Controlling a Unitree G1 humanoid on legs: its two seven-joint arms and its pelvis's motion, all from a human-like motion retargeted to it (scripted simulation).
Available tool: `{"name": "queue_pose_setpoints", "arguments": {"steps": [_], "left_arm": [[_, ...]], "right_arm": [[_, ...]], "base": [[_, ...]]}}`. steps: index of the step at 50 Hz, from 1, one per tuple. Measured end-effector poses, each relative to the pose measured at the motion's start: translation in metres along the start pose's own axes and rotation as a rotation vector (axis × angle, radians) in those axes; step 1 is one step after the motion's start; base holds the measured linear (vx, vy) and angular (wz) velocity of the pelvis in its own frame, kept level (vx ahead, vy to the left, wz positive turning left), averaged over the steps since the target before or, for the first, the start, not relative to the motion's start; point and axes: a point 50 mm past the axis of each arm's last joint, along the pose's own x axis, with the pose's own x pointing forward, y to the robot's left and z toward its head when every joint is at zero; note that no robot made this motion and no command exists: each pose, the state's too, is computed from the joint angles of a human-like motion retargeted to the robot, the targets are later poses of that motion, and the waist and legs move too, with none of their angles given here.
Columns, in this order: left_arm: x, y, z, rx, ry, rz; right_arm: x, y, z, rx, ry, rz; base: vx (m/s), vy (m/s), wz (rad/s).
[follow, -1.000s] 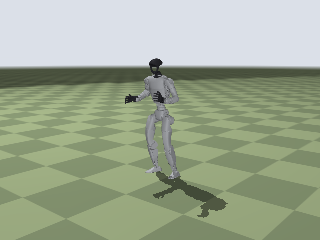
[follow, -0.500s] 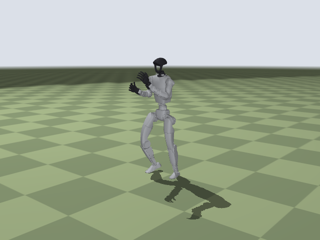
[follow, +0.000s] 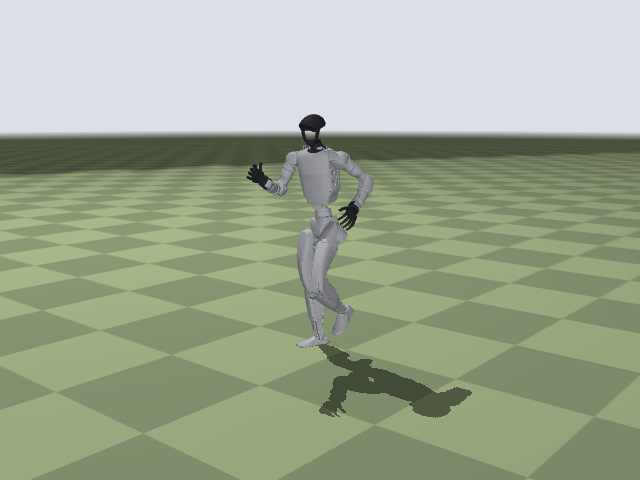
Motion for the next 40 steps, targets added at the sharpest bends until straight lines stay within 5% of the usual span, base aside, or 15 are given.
{"name": "queue_pose_setpoints", "arguments": {"steps": [5,9,16,22,30,35,40], "left_arm": [[0.079,-0.022,0.089,-0.179,-0.357,0.127],[0.105,-0.026,0.204,-0.371,-0.743,0.208],[0.055,0.002,0.378,-0.429,-1.423,0.196],[0.012,0.002,0.436,-0.475,-1.656,0.045],[0.047,-0.026,0.379,-0.609,-1.392,-0.093],[0.098,-0.064,0.243,-0.562,-0.8,-0.126],[0.076,-0.061,0.085,-0.234,-0.29,-0.24]], "right_arm": [[-0.111,-0.02,-0.064,-0.296,0.4,0.161],[-0.176,-0.045,-0.055,-0.221,0.607,0.268],[-0.227,-0.081,-0.023,-0.236,0.807,0.299],[-0.224,-0.087,-0.015,-0.234,0.778,0.217],[-0.155,-0.04,-0.034,-0.113,0.494,0.226],[-0.066,-0.004,-0.017,0.046,0.185,0.089],[0.016,0.013,0.045,0.172,-0.196,-0.039]], "base": [[0.08,0.13,0.19],[-0.03,0.23,0.78],[-0.03,0.11,0.7],[0.0,0.03,0.39],[0.05,-0.07,0.15],[0.0,-0.18,-0.52],[-0.07,-0.2,-0.84]]}}
